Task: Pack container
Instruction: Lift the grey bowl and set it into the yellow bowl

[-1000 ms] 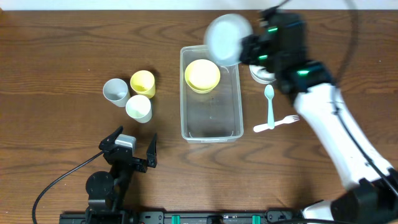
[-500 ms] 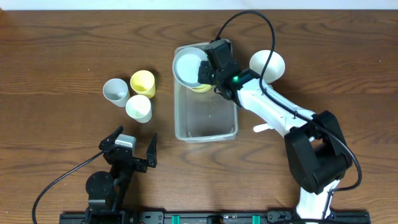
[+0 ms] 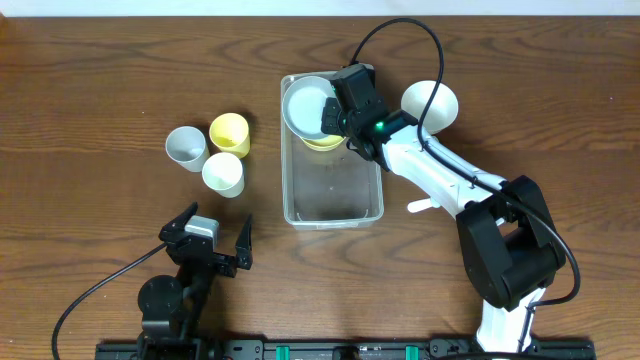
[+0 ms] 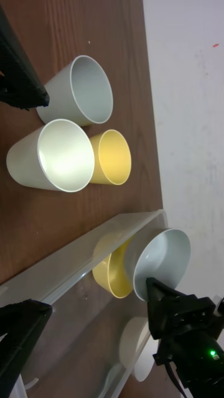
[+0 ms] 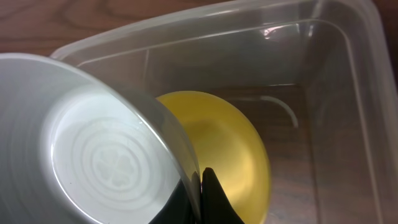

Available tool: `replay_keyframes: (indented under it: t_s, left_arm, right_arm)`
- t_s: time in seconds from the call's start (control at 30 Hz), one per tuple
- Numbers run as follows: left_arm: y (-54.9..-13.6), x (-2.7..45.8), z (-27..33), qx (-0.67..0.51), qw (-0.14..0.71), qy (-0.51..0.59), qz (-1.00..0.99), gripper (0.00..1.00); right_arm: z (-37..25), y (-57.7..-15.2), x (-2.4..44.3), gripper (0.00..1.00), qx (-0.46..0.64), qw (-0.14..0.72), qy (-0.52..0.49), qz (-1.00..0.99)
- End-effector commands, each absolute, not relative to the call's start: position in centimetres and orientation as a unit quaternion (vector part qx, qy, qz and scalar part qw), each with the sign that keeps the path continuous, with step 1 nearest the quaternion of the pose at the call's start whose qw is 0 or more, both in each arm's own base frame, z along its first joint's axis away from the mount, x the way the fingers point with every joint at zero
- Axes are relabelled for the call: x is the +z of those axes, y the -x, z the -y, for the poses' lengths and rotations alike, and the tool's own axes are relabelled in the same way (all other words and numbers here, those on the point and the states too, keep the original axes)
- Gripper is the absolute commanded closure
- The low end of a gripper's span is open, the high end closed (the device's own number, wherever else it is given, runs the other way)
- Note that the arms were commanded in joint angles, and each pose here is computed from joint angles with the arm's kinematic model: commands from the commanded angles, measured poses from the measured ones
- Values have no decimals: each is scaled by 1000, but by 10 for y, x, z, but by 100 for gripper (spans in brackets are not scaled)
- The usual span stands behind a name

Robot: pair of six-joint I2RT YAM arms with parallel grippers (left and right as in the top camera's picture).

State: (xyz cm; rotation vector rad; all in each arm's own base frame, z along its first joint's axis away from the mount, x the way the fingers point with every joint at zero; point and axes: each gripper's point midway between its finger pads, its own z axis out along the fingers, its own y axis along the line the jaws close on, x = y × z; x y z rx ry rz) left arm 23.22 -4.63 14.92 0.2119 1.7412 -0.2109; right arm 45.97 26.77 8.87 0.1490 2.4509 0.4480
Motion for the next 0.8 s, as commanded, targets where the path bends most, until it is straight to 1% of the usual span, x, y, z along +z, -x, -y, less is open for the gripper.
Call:
replay_keyframes:
  t_s: [0.0, 0.1, 0.13, 0.17, 0.2, 0.23, 0.27, 0.33, 0.43, 0.57, 0.63, 0.7, 0.77]
  left_arm:
    - [-231, 136, 47, -92, 621, -98, -772, 2]
    - [-231, 136, 47, -92, 621, -98, -772, 2]
    - [-231, 136, 47, -92, 621, -98, -772, 2]
    - [-231, 136, 47, -92, 621, -98, -772, 2]
    - [-231, 136, 47, -92, 621, -98, -772, 2]
    - [-231, 136, 47, -92, 621, -98, -772, 2]
    - [-231, 136, 47, -92, 621, -98, -772, 2]
    - [-231, 136, 47, -92, 621, -98, -772, 2]
    - [-231, 136, 47, -92, 621, -98, -772, 2]
    - [-231, 136, 47, -92, 621, -98, -772, 2]
    - [-231, 136, 47, -92, 621, -98, -772, 2]
    - [-231, 136, 47, -92, 621, -98, -772, 2]
    - [-231, 136, 47, -92, 621, -98, -772, 2]
  right_arm:
    - [-253, -465, 88, 99, 150, 324, -77, -931]
    - [-249, -465, 86, 99, 141, 321, -80, -933]
    - [-248, -464, 86, 96, 140, 320, -80, -933]
    - [-246, -464, 85, 90, 136, 320, -82, -934]
    - [-243, -464, 84, 73, 129, 320, -84, -935]
    - [-241, -463, 83, 58, 125, 318, -85, -936]
    - [-240, -462, 82, 46, 122, 316, -85, -937]
    - [-239, -461, 81, 40, 119, 313, -83, -939]
    - [-243, -460, 87, 39, 130, 312, -66, -939]
    - [-236, -459, 125, 40, 140, 333, -59, -930]
    - [-217, -457, 165, 40, 139, 359, -62, -921]
    - [-197, -457, 185, 40, 129, 372, -77, -916]
    - [-158, -456, 205, 41, 106, 386, -109, -910]
